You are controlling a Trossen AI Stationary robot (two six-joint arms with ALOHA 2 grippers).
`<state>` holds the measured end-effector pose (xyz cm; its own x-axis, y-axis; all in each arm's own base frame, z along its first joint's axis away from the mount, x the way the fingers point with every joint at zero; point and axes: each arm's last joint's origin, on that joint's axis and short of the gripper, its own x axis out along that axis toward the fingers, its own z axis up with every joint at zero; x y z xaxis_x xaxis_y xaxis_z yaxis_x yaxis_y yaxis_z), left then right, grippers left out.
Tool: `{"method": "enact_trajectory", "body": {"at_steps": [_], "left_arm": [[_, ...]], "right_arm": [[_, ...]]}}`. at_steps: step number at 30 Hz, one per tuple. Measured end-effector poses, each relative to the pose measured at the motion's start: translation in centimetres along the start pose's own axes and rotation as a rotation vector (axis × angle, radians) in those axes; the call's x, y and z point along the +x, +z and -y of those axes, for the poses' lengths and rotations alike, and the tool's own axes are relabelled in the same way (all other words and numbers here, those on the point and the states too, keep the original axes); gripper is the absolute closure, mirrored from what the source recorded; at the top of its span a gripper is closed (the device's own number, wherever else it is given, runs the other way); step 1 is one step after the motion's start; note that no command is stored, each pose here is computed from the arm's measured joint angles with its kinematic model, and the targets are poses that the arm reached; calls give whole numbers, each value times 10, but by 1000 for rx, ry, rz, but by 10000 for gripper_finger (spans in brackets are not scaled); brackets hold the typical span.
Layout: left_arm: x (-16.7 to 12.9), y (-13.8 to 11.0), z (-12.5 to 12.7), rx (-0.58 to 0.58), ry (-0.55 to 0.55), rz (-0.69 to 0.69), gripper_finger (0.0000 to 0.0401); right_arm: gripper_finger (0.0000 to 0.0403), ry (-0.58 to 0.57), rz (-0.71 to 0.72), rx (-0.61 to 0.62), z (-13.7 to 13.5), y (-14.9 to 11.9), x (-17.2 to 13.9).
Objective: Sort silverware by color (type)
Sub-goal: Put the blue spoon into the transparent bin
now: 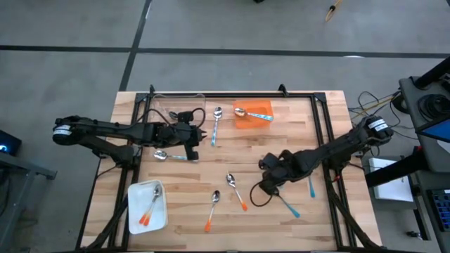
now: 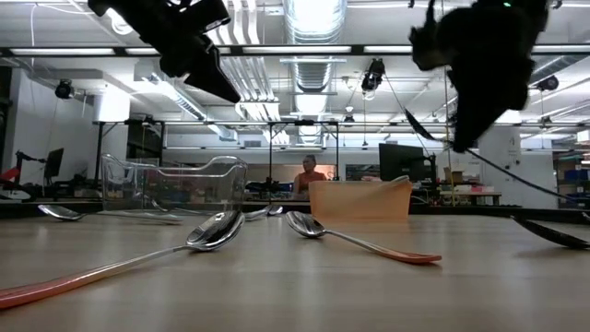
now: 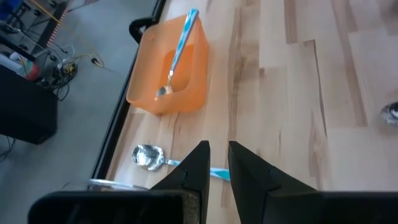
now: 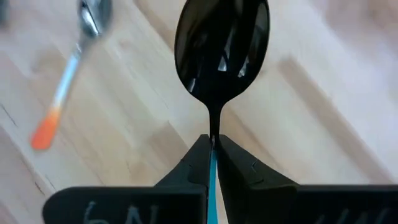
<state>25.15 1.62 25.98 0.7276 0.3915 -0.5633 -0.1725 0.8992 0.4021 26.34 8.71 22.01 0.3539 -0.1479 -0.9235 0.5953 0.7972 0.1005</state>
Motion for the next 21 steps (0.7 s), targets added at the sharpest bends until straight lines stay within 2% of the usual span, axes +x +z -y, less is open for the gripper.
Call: {"method": "enact_trajectory", "body": {"at_steps": [9,13,21], "left_arm": [[-8,4,-4,24,14,54,361],[-21,4,-10,-4,26,114,361],[-57,-13,-19,-81,45,227,361]], "right_arm": [[394,10,214,-127,-4,61,-34],[394,-22,320,-207,0,97,-48],[394,-48,584,-339,3,170,-59]]}}
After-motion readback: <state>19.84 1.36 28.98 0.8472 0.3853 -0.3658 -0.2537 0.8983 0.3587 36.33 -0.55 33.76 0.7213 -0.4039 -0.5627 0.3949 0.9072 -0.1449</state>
